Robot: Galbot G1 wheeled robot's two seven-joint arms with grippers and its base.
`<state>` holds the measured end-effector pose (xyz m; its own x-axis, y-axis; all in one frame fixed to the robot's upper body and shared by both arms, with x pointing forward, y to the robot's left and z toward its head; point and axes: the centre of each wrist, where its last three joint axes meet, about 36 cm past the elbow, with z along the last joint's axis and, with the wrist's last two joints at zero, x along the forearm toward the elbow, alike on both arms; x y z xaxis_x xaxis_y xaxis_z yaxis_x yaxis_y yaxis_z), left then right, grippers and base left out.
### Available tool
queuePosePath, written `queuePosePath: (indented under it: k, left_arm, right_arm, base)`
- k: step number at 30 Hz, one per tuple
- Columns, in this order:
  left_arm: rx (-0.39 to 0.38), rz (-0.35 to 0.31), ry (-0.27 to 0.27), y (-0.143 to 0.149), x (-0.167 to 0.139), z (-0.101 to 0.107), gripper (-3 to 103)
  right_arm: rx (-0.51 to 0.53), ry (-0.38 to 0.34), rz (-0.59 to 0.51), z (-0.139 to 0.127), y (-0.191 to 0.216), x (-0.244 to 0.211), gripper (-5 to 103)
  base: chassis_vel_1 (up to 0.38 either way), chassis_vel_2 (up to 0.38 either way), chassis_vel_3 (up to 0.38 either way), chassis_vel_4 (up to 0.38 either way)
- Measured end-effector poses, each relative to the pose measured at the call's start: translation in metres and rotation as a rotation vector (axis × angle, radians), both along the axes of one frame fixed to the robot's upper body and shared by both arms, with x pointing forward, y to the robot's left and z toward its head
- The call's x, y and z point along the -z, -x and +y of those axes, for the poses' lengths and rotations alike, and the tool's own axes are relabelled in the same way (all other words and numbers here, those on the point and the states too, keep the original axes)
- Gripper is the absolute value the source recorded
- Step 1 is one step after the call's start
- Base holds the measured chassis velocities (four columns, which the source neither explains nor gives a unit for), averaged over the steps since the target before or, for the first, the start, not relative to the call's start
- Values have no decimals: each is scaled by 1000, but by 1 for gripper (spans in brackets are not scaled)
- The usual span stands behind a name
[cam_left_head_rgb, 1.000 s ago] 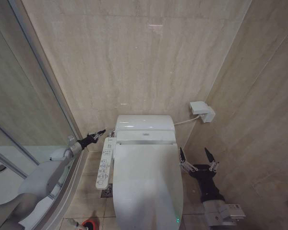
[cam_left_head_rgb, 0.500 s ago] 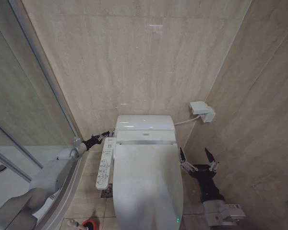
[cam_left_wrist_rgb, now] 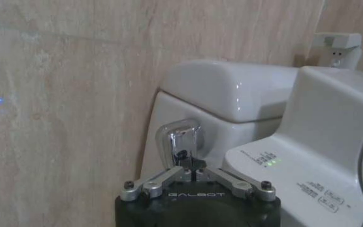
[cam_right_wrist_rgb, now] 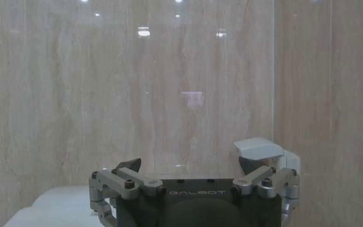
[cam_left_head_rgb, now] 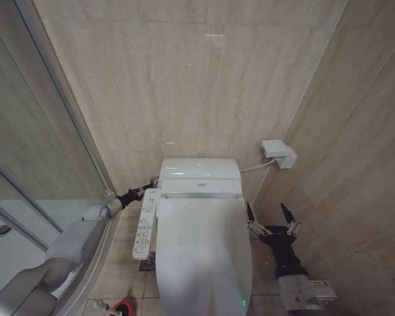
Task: Open the toilet lid, clean the toilet bowl with a toilet brush, close the toilet lid, and flush.
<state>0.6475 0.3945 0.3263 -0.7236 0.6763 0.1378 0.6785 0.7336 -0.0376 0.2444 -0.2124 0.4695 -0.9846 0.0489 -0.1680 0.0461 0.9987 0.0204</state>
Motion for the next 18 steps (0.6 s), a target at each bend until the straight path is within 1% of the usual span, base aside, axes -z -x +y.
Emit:
queuePosePath:
  k: [7,14,16,17,18]
  left_arm:
    - [-20,11,20,-7,4,-9,0]
    - [-42,12,33,-7,5,-14,0]
    - [-70,1,58,0,3,-17,0]
    - [-70,1,58,0,3,-17,0]
    - [-90,-13,78,5,0,-19,0]
  right_arm:
    - [0,0,0,0,0,0,100]
    - [0,0,0,0,0,0,100]
    - [0,0,0,0,0,0,100]
    - [0,0,0,0,0,0,100]
    - [0,0,0,0,0,0,100]
  base:
    - [0,0,0,0]
    - [0,0,0,0]
    - [0,0,0,0]
    - [0,0,0,0]
    - [0,0,0,0]
